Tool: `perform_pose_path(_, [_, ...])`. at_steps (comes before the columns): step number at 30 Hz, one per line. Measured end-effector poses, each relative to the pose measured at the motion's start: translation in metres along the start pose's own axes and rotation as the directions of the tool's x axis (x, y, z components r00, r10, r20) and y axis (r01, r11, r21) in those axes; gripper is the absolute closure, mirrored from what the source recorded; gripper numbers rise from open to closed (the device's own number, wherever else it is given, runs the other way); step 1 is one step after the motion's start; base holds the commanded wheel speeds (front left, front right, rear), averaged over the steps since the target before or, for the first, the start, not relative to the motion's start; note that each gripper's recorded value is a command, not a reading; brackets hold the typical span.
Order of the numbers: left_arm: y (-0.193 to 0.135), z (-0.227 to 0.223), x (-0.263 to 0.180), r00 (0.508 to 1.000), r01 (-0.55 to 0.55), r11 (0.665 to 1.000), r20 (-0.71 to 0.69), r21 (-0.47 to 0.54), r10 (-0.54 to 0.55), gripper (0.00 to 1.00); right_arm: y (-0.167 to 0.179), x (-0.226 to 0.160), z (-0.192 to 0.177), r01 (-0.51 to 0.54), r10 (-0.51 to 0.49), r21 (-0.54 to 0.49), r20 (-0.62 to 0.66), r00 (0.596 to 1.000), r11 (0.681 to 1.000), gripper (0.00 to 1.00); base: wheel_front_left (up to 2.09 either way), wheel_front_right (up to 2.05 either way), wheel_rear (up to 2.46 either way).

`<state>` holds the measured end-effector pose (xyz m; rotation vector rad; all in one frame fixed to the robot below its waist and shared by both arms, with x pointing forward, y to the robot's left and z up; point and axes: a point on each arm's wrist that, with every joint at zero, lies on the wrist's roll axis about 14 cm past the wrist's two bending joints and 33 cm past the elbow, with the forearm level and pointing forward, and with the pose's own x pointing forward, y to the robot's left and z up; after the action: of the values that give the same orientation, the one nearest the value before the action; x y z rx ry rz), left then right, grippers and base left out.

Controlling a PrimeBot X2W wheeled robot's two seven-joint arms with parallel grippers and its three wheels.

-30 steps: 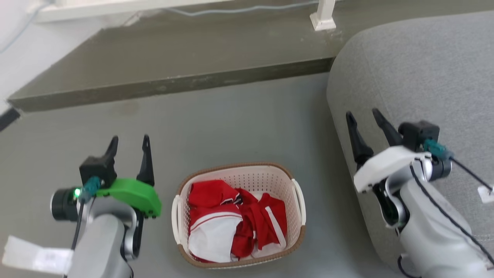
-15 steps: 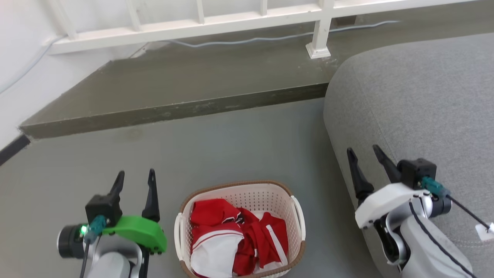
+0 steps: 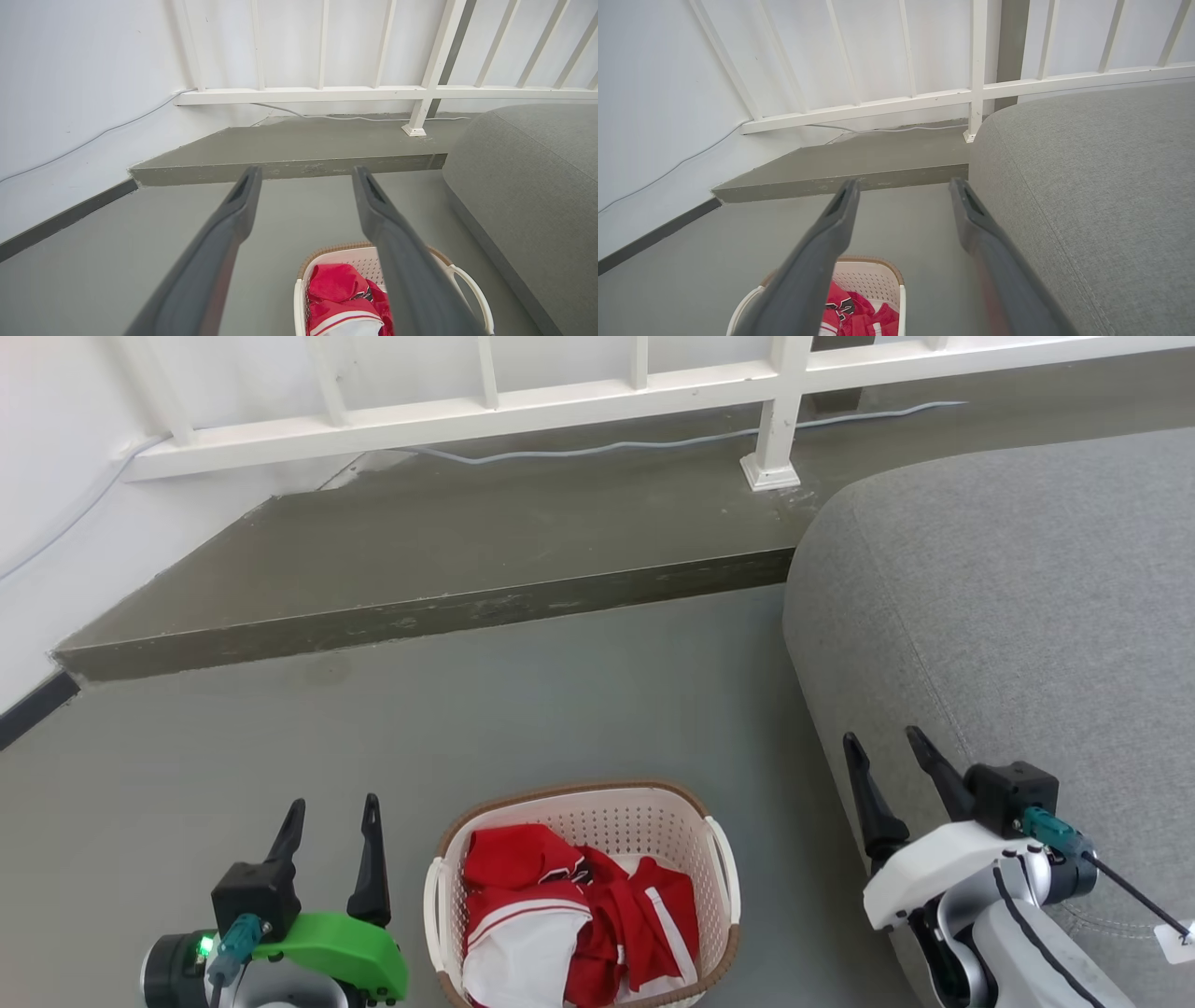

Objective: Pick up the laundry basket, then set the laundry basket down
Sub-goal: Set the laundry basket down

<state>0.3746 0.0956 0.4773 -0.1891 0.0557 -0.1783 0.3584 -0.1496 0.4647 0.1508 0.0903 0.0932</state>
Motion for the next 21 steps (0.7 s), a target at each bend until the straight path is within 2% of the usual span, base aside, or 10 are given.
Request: perform_pose_path(21, [0.0045,0.0030,-0.0066,0.999,-0.028,1.000,0.019,-0.003,0.028,0.00,0.0000,-0.0014,-0.0009,0.002,-0.002,-0.026,0.004,1.000,1.000,0.00,0.00,0.00,0.00])
